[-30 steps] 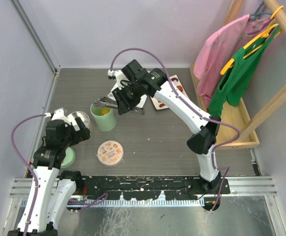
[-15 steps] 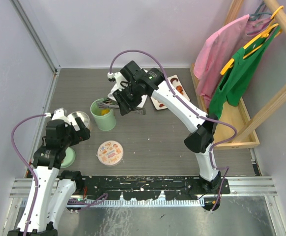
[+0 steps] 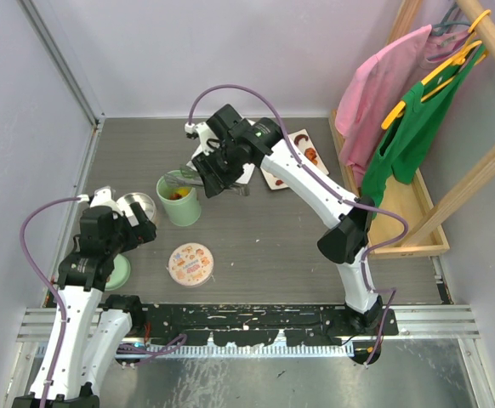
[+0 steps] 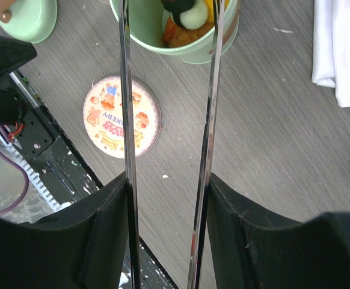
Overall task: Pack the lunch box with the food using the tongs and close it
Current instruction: Place the fake food in the packing box, then pick up the fake food from the plate.
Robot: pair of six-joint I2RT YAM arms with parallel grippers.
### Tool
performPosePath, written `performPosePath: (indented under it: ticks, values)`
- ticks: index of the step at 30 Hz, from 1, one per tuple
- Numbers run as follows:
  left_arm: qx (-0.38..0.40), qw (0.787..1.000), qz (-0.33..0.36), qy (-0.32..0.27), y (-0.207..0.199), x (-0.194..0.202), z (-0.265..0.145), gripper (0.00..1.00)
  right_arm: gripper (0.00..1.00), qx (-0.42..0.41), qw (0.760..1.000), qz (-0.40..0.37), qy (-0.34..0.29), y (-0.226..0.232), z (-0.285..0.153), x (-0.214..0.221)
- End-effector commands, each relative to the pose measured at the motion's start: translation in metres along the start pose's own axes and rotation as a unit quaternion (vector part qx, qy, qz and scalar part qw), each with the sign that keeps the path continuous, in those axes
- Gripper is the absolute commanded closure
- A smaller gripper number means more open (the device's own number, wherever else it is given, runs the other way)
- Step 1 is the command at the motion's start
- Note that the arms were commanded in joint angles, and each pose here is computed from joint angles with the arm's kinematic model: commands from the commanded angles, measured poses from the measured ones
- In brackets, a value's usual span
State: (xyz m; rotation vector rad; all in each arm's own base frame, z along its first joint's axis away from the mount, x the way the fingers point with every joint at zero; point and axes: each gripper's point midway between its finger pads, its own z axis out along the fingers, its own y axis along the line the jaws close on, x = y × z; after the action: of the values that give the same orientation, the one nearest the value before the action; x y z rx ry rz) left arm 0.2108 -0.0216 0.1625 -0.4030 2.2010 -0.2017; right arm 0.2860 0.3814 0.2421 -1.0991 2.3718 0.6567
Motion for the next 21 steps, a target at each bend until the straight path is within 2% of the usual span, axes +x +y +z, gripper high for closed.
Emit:
performPosePath:
  ticks: [1,8,14,21]
  values:
    - [0.01,1.0,-0.001,-0.025,-0.006,-0.014,-0.001,0.02,0.46,-0.014,0.996,-0.021,-0.084,0.017,-0.034,-0.034]
    - [0.01,1.0,-0.001,-0.025,-0.006,-0.014,-0.001,0.02,0.46,0.044,0.991,-0.023,-0.125,0.003,-0.062,-0.045]
    - [0.012,1.0,-0.001,-0.026,-0.007,-0.014,-0.001,0.02,0.45,0.165,0.973,0.025,-0.157,-0.044,-0.093,-0.047]
    - [0.013,1.0,-0.001,-0.028,-0.007,-0.015,-0.002,0.02,0.45,0.254,0.954,0.128,-0.096,-0.132,-0.101,0.0]
